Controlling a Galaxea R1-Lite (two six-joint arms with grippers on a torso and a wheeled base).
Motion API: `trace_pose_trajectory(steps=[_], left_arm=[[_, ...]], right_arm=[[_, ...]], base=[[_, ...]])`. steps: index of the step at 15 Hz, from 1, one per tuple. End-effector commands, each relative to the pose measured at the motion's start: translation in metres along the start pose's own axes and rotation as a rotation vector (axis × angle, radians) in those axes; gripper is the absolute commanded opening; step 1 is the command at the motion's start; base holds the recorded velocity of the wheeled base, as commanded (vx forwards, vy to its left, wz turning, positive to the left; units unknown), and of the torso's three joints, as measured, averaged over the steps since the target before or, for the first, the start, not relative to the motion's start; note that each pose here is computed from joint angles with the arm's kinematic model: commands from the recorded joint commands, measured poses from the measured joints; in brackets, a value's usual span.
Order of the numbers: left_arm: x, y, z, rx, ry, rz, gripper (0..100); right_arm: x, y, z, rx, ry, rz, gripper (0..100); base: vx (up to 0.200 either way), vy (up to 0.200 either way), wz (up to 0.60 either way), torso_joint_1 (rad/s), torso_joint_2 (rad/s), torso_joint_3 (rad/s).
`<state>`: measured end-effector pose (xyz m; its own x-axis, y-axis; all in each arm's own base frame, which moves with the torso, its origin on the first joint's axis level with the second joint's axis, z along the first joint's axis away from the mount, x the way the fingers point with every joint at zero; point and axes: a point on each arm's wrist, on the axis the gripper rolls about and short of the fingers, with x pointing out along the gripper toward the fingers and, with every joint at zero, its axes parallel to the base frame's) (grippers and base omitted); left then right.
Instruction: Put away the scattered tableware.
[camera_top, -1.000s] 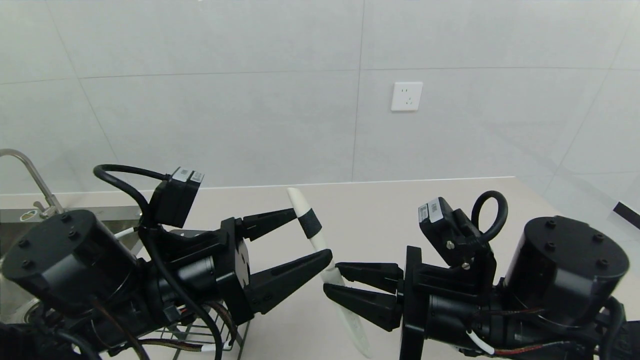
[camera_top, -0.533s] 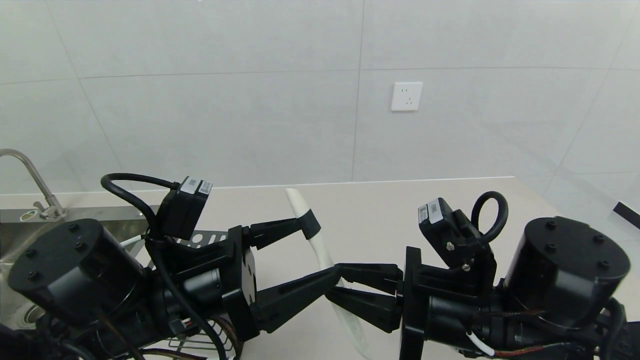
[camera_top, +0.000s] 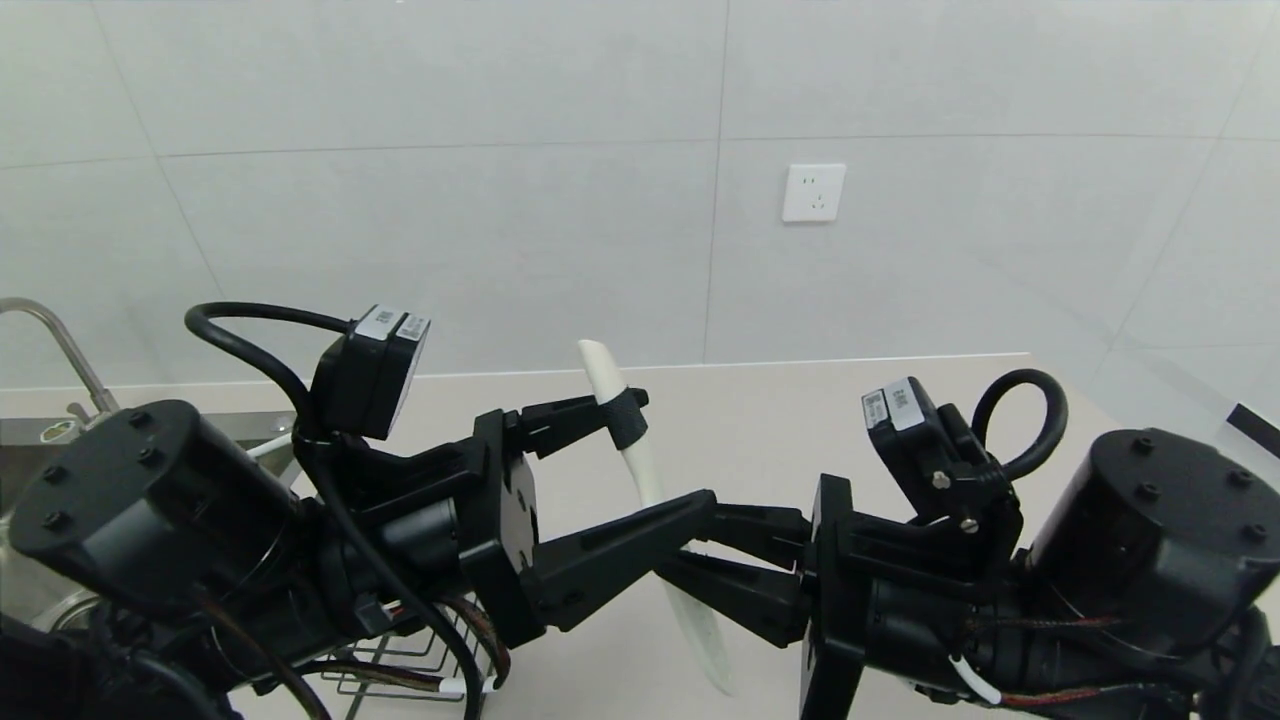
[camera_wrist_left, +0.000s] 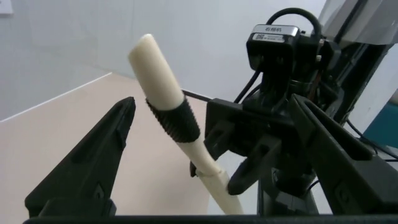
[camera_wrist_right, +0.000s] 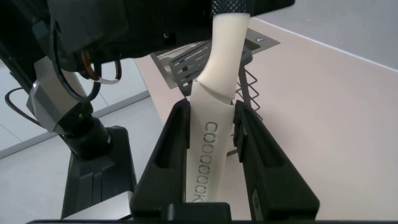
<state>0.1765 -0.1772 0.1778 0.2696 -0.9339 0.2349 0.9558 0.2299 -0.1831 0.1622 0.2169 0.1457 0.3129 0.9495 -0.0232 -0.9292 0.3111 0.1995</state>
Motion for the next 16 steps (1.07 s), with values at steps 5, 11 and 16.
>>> trace_pose_trajectory(steps=[5,11,16], left_arm=[[0.005,-0.003,0.007,0.018,-0.028,-0.021,0],[0.007,0.002,0.012,0.034,-0.05,-0.01,0],[-0.004,0.017,0.017,0.055,-0.064,0.071,0]], right_arm=[[0.006,0.003,0.008,-0.018,-0.035,0.017,0],[0.017,-0.006,0.005,-0.032,-0.03,-0.009,100],[-0.021,-0.013,0.006,-0.025,-0.042,-0.171,100]], base=[[0.0,0.0,0.0,0.0,0.0,0.0],[0.0,0.0,0.0,0.0,0.0,0.0],[0.0,0.0,0.0,0.0,0.0,0.0]])
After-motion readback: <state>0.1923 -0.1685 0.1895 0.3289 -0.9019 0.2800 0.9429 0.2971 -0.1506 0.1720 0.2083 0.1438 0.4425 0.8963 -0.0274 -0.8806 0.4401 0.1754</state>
